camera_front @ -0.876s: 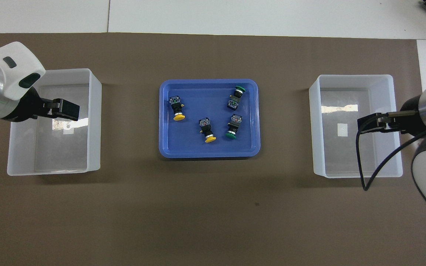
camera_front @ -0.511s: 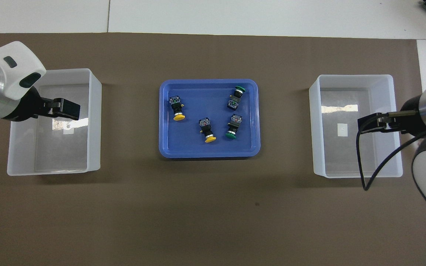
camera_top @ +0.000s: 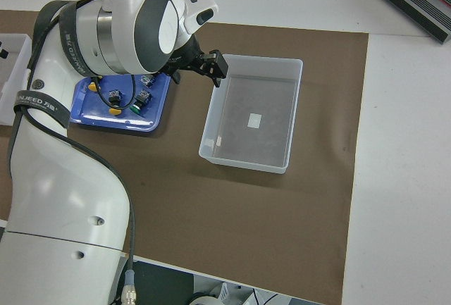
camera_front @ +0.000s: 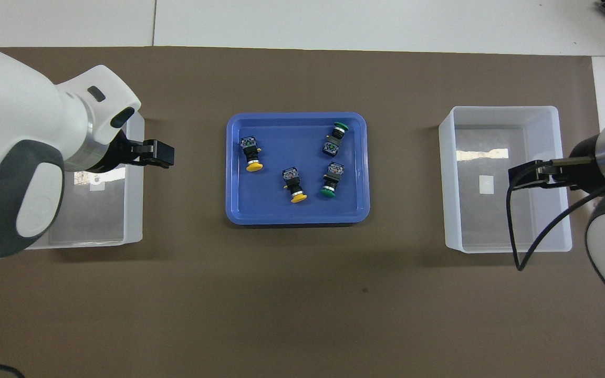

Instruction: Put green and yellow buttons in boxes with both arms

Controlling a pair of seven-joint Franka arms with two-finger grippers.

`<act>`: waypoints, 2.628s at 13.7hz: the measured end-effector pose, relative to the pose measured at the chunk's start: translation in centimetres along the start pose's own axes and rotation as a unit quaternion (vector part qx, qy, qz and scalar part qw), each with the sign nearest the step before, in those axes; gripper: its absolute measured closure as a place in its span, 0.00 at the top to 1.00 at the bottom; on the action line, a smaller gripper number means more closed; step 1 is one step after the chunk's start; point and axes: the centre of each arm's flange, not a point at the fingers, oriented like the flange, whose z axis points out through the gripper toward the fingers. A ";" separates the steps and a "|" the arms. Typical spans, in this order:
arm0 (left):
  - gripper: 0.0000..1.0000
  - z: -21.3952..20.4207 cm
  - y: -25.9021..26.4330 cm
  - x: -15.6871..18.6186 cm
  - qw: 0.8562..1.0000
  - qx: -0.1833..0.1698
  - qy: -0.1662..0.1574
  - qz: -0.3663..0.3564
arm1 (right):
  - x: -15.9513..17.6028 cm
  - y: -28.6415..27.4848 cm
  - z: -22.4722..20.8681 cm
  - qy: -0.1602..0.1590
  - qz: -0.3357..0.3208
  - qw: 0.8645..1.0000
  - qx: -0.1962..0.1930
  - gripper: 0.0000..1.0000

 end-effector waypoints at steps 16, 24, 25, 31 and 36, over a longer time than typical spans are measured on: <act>0.97 17.8 14.0 -0.4 0.986 -0.081 0.065 -0.133 | 3.0 -2.4 4.4 0.082 -0.018 0.996 0.011 1.00; 0.96 21.9 17.6 -1.4 0.980 -0.108 0.074 -0.152 | 6.5 -14.0 12.9 0.117 -0.027 0.992 0.042 1.00; 0.96 22.6 17.9 -1.4 0.979 -0.112 0.077 -0.153 | 7.1 -15.4 13.9 0.123 -0.029 0.991 0.048 1.00; 0.85 24.4 18.1 -1.9 0.978 -0.119 0.081 -0.153 | 10.1 -20.9 18.2 0.131 0.025 0.988 0.073 1.00; 0.65 25.1 17.9 -2.4 0.978 -0.118 0.080 -0.153 | 11.3 -24.3 20.9 0.121 0.041 0.989 0.078 1.00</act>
